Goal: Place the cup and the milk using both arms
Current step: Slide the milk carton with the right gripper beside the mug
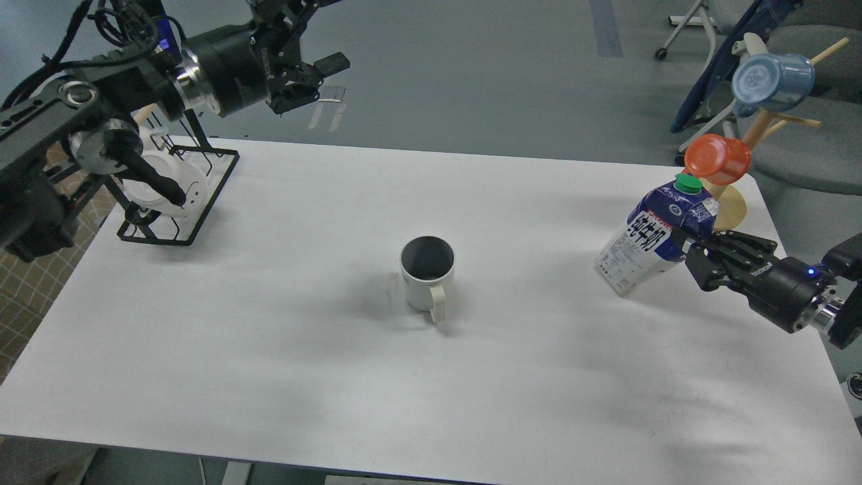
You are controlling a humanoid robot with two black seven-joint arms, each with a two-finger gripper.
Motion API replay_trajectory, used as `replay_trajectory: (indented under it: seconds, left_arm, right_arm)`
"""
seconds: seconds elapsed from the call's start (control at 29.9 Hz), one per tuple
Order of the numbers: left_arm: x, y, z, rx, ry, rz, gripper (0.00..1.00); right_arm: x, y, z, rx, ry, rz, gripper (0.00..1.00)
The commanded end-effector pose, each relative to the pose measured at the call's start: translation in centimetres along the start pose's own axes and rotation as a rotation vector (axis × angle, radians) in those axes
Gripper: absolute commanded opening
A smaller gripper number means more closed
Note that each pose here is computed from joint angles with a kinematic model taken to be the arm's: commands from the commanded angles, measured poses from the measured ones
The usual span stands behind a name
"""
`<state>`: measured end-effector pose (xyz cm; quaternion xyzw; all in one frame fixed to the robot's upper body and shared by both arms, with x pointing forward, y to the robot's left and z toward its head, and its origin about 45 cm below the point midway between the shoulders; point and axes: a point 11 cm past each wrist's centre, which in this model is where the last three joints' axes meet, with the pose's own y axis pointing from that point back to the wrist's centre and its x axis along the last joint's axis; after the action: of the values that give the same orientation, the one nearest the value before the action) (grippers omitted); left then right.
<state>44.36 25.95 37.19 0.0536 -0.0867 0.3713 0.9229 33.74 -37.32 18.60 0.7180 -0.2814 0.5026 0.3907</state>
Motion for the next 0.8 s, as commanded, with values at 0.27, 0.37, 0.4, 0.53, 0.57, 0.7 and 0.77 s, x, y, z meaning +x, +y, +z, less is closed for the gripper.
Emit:
replay_trajectory:
  seconds: [0.27,0.37,0.4,0.53,0.57,0.7,0.77]
  left_arm:
    - [-0.2,0.0,0.0,0.001,0.0,-0.006,0.98]
    - [-0.1,0.0,0.0,0.002,-0.001,-0.003,0.98]
    - [0.0,0.1,0.0,0.002,-0.003,0.0,0.98]
    - [0.1,0.3,-0.1,0.004,-0.002,0.003,0.98]
    - [0.1,0.4,-0.1,0.005,-0.001,0.003,0.98]
    - [0.1,0.4,-0.3,0.007,0.002,0.004,0.98]
    - [0.1,0.4,-0.3,0.007,0.002,0.006,0.98]
  right_arm:
    - [3.3,-0.8,-2.6,0.082,-0.008,0.075,0.02]
    - [3.4,-1.4,-3.1,0.106,0.003,0.069,0.02]
    - [3.3,-2.2,-3.9,0.136,0.021,0.059,0.02]
    - [2.8,-4.0,-5.1,0.195,0.072,0.015,0.02]
    - [2.8,-4.4,-5.4,0.206,0.079,0.01,0.02]
    - [2.8,-6.7,-7.0,0.267,0.136,-0.033,0.03]
    - [2.8,-7.4,-7.5,0.286,0.151,-0.043,0.02]
